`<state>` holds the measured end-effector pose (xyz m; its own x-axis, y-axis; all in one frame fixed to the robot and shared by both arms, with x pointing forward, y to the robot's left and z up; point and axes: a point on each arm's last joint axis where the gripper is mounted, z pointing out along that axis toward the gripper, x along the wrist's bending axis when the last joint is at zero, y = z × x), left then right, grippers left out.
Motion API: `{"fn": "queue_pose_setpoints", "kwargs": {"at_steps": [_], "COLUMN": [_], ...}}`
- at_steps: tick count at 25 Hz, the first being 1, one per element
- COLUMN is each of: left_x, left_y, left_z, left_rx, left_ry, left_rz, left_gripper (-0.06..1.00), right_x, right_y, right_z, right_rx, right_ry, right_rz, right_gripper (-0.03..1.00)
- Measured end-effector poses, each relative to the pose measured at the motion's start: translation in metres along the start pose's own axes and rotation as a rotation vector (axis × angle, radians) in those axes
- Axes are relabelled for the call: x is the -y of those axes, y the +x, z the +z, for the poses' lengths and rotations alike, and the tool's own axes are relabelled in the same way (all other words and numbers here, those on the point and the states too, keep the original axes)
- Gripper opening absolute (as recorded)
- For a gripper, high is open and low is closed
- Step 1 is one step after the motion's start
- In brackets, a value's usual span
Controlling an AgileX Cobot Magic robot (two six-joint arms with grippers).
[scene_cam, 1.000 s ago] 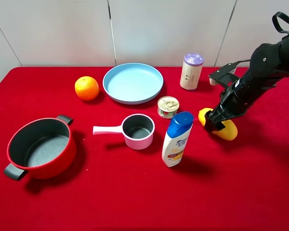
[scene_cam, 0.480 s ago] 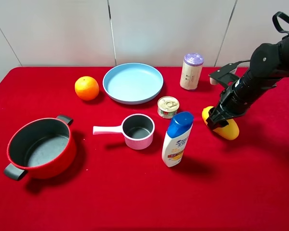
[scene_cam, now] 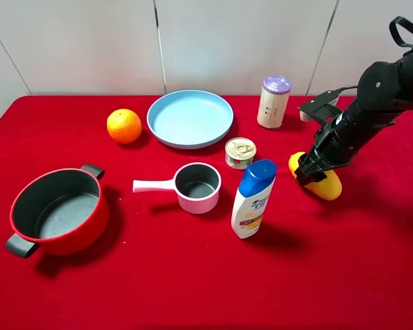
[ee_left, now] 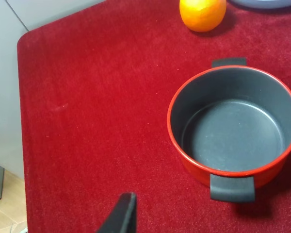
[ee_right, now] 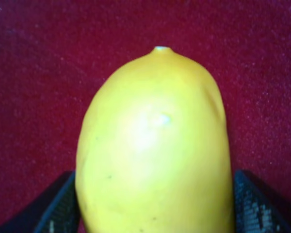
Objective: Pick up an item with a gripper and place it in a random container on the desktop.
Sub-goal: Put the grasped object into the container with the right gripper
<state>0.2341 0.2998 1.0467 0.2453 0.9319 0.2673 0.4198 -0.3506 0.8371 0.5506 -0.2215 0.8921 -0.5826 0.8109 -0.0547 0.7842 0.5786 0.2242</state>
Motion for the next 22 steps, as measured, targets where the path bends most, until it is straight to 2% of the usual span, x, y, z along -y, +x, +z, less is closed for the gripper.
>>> {"fn": "queue_pose_setpoints", "kwargs": {"at_steps": [15, 22], "left_x": [0.000, 0.000], "left_y": [0.000, 0.000], "left_z": [0.000, 0.000], "left_rx": [0.000, 0.000], "left_ry": [0.000, 0.000], "left_rz": [0.000, 0.000], "left_gripper": [0.98, 0.98], "right_x": [-0.030, -0.039], "right_y": [-0.012, -0.010], "right_z": [-0.026, -0.048], "right_rx": [0.002, 0.023], "right_ry": [0.014, -0.011], "right_rz": [-0.029, -0.059], "right_gripper": [0.47, 0.47]}}
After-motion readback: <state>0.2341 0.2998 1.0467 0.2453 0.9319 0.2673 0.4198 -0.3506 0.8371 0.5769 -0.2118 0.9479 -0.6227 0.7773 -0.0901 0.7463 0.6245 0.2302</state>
